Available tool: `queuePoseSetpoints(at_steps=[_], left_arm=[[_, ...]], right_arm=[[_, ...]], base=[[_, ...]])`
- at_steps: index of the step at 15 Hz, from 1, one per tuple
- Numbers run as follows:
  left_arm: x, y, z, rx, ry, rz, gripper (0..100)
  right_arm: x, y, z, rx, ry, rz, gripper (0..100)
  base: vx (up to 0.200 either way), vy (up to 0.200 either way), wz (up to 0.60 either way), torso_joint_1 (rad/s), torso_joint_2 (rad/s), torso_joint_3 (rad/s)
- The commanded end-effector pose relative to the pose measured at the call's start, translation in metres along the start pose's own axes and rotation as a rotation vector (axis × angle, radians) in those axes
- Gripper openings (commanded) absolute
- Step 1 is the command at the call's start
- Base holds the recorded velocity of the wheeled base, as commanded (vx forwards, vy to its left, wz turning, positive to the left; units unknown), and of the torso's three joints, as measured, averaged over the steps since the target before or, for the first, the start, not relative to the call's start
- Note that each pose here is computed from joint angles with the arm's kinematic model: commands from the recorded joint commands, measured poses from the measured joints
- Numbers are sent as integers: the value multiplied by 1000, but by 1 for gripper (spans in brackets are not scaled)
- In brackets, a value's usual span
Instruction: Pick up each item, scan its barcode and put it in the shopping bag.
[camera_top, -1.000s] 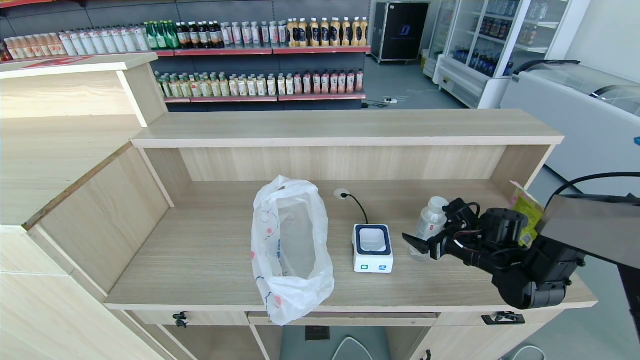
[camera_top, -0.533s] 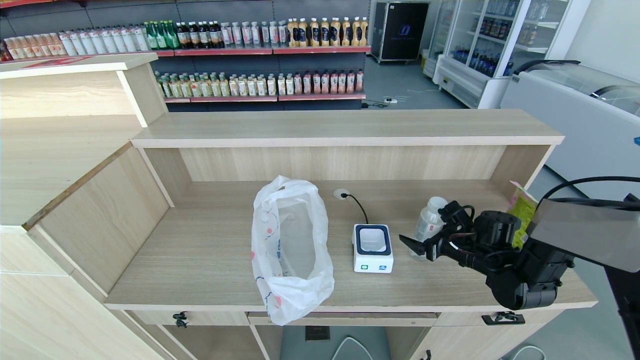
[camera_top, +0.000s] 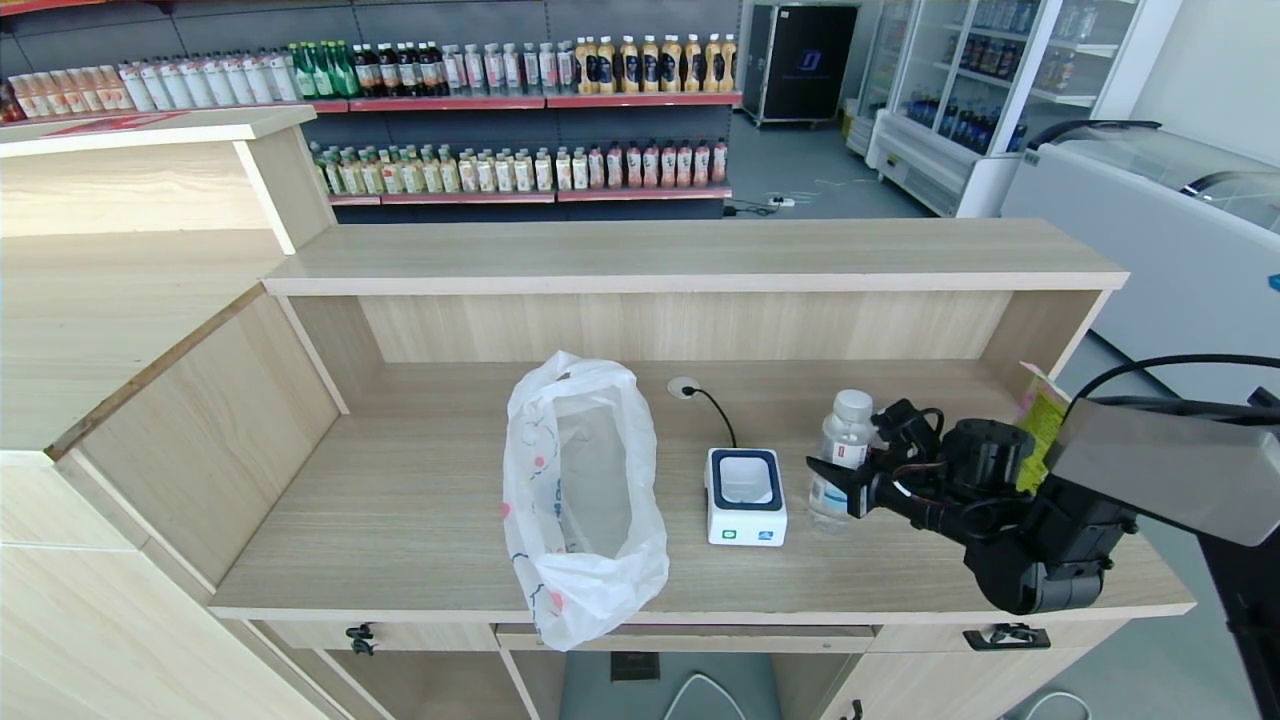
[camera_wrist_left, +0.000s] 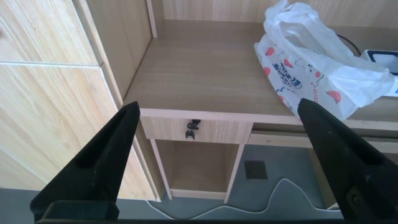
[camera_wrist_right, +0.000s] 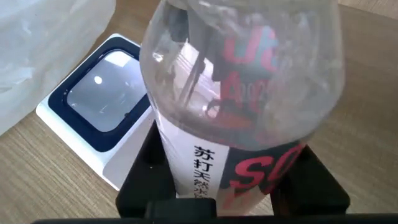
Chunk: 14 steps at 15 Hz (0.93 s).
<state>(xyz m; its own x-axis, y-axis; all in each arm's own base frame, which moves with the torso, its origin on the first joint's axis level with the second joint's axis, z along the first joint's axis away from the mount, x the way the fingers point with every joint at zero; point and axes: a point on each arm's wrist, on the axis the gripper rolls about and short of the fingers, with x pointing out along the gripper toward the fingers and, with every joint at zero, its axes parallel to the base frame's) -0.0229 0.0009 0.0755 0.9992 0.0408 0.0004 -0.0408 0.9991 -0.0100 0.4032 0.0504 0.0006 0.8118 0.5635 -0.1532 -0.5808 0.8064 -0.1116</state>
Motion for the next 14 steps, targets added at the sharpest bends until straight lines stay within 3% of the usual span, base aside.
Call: queuePoseSetpoints(at_steps=[1,5,7,10,12,14], left_arm=[[0,0,0,-1,0,1,100],[0,0,0,-1,0,1,100],[0,0,0,-1,0,1,100],[0,0,0,-1,0,1,100],[0,0,0,-1,0,1,100],[0,0,0,-1,0,1,100]], right_arm=[[-1,-2,1,-1,-4,-6,0],[-19,-10,20,15,-32,-39,0],[-38,-7,62,113,-108,-5,0],[-86,5,151,276,-179,64,0],[-130,23,208,374,-215,195,0],[-154,35,233,391,-247,292,0]], base=[[0,0,0,0,0,0],[0,0,0,0,0,0],[0,0,0,0,0,0],[0,0,0,0,0,0],[0,0,0,0,0,0],[0,0,0,0,0,0]])
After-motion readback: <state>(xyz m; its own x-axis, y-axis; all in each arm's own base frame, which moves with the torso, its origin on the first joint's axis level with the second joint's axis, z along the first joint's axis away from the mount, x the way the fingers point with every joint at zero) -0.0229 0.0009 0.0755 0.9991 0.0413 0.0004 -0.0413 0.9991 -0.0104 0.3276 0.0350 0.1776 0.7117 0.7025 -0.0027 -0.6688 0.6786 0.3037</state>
